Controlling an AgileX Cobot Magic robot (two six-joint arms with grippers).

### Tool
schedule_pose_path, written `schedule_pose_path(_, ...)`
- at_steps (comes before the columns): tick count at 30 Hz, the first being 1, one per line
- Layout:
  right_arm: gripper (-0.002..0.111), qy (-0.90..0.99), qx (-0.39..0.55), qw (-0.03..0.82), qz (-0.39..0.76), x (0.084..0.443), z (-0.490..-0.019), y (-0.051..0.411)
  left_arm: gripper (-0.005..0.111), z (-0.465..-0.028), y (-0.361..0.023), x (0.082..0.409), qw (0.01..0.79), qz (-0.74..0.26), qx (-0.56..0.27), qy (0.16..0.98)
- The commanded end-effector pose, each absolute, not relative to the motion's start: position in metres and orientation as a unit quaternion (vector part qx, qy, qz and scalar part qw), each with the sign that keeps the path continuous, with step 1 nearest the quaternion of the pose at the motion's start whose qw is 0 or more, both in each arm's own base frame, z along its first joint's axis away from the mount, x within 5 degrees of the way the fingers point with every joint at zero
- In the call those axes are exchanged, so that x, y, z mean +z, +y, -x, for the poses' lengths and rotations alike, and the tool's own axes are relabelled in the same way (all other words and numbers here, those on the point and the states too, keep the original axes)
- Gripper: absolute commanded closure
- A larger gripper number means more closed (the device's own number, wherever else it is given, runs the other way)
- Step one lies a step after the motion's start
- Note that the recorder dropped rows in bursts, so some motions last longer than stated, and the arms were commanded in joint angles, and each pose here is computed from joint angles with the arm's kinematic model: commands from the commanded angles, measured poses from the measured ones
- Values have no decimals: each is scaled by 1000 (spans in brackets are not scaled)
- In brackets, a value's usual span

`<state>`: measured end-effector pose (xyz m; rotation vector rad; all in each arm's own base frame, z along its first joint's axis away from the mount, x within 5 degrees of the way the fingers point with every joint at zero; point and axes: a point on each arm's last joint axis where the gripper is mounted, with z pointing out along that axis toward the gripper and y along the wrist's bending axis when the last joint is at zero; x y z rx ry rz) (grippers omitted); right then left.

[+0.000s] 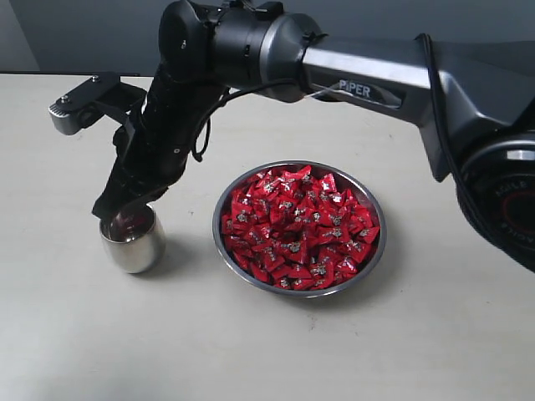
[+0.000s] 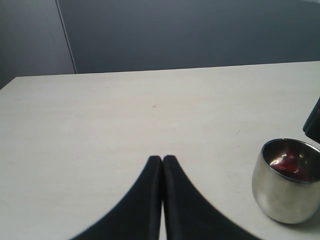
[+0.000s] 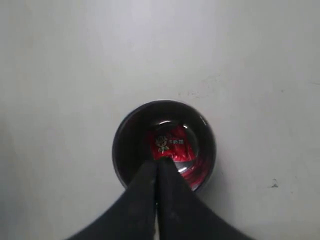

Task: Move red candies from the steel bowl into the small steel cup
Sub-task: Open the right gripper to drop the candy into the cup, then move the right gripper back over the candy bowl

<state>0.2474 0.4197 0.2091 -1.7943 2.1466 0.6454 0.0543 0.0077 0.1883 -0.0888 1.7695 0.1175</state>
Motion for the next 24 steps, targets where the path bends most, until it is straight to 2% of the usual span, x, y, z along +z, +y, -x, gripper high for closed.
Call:
schedule_pose_path(1,109,740,217,150,619,218,-252,416,106,-54,8,187,632,40,50,772)
schedule_pose_path(8,109,773,239,198,553,240,-276,403,106,-54,8,187,632,40,50,772)
schedule_pose_path(12,109,800,262,247,480,265,-303,362,106,-54,8,187,632,40,50,772)
schedule_pose_path(18,109,848,206,304,382,241,-298,270,106,-54,8,187,632,40,50,772)
schedule_pose_path(24,109,894,186,253,320,213,-283,207,106,-54,8,187,632,40,50,772)
